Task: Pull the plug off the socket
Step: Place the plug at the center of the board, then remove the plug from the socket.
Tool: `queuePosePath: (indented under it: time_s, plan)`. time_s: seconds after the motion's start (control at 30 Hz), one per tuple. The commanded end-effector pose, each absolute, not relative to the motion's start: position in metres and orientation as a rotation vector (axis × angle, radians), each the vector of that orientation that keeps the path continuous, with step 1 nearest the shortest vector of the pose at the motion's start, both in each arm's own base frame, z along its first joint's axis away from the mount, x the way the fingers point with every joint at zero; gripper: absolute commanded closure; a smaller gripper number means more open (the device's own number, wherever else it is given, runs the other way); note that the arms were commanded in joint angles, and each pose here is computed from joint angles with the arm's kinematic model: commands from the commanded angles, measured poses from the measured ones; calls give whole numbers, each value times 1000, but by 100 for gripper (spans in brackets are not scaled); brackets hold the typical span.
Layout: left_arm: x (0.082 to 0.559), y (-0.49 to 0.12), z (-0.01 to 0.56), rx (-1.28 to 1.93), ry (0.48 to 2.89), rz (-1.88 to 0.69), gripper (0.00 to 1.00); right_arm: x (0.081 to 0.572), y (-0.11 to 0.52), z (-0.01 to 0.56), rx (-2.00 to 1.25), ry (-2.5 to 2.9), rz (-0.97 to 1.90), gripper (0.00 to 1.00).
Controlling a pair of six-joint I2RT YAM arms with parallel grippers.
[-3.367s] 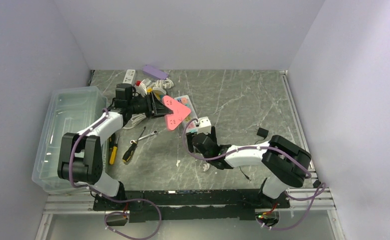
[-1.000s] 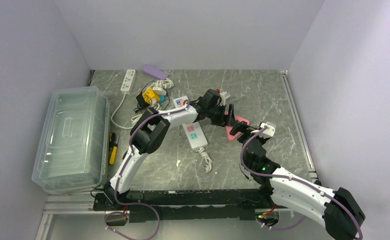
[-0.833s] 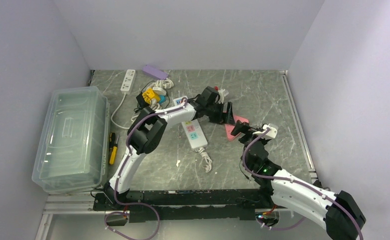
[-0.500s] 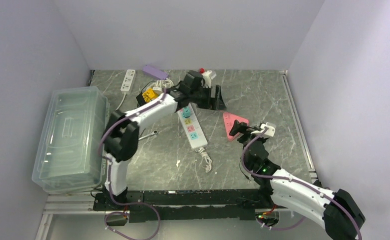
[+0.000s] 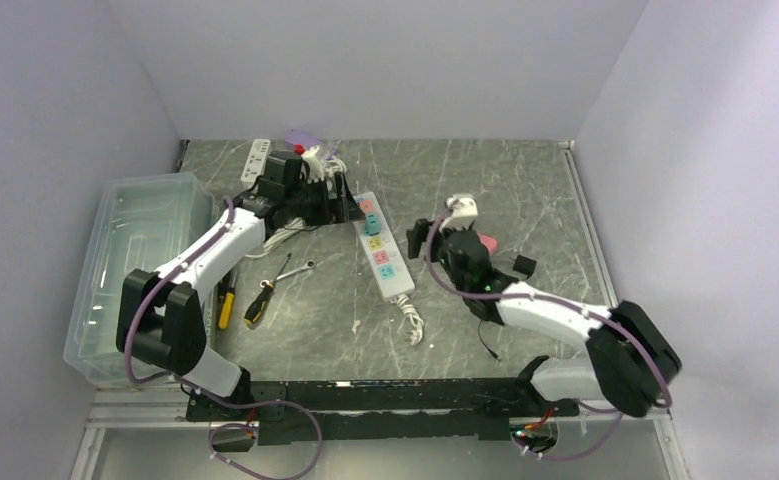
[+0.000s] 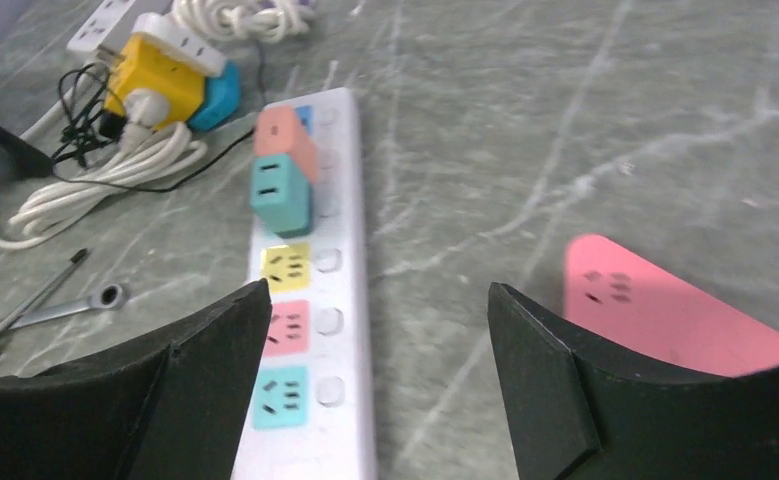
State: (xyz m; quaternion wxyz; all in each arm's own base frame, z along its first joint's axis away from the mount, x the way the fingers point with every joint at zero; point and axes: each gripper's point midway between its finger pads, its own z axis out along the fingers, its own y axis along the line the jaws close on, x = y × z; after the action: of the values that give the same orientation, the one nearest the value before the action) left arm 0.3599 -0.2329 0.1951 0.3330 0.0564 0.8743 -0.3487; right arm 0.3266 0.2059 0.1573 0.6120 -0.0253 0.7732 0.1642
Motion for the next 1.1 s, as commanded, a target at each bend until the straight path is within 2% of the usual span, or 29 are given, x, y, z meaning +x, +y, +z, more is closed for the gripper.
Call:
queuePosePath:
  time_s: [0.0, 0.07, 0.3, 0.73, 0.93, 1.07]
  plan:
    - [362, -224, 191, 117, 2262, -921, 8, 345, 261, 168, -209, 1866, 503, 19]
    - [361, -225, 189, 120, 2274, -939, 8, 356, 278, 163, -244, 1919, 514, 21]
    - [369, -208, 194, 62, 2258, -903, 7, 386, 316, 127, -358, 2077, 463, 38]
    - [385, -170, 207, -80, 2195, -946, 7, 410, 339, 103, -424, 2129, 233, 41]
    - [385, -169, 207, -81, 2195, -969, 7, 416, 340, 91, -441, 2145, 150, 48]
    - [385, -169, 208, -80, 2193, -974, 7, 417, 340, 88, -455, 2134, 137, 59]
